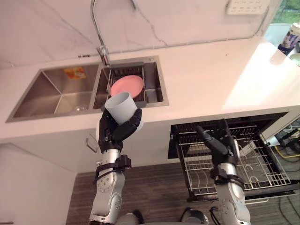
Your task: Walk over to the sink, pick up the cup, carry it to the dishwasher, place the cup inside the dishwasher, then close the dishwasher door
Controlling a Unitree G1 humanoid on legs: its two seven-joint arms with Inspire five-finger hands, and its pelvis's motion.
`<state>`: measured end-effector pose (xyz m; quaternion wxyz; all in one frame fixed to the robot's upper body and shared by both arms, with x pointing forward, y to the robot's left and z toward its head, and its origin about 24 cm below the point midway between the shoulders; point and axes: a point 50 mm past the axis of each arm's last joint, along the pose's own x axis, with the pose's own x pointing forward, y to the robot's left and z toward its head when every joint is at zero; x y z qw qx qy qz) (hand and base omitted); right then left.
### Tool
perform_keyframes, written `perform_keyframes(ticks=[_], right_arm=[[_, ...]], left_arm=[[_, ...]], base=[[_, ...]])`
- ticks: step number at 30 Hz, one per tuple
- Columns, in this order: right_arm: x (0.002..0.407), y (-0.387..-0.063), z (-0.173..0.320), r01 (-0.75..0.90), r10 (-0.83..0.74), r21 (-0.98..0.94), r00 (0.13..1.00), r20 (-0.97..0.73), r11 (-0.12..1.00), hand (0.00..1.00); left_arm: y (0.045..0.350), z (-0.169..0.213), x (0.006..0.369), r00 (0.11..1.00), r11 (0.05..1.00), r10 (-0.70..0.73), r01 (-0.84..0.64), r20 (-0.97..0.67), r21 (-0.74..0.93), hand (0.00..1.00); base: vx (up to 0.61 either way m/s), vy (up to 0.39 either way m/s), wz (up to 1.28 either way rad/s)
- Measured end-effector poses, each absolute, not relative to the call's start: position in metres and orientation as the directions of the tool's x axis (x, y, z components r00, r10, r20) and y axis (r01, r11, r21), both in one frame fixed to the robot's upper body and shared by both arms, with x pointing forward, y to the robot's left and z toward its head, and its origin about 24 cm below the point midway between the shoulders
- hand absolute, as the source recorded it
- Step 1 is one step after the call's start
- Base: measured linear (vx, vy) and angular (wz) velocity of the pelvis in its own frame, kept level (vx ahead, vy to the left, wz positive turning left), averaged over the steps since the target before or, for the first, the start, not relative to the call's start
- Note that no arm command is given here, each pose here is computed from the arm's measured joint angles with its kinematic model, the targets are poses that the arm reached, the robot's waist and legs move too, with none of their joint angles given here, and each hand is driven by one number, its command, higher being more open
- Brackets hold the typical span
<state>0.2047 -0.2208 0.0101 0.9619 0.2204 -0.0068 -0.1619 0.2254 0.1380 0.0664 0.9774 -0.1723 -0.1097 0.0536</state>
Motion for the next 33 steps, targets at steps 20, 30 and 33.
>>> perform_keyframes(ticks=[20, 30, 33], right_arm=[[0.197, -0.223, 0.014, 0.456, -0.496, 0.475, 0.867, -0.048, 0.752, 1.00], [0.193, -0.227, 0.076, 0.406, -0.539, 0.415, 0.795, 0.279, 0.814, 1.00], [0.190, -0.229, 0.077, 0.402, -0.529, 0.398, 0.798, 0.289, 0.824, 1.00]], left_arm=[[0.146, 0.068, 0.226, 0.967, 0.939, 0.177, -0.110, 0.181, -0.327, 0.00], [0.163, 0.100, 0.212, 0.864, 0.894, 0.364, -0.218, 0.349, -0.392, 0.00], [0.180, 0.097, 0.208, 0.826, 0.857, 0.461, -0.318, 0.325, -0.406, 0.00]], base=[[0.05, 0.205, -0.16], [0.00, -0.042, -0.14], [-0.04, -0.054, -0.51]])
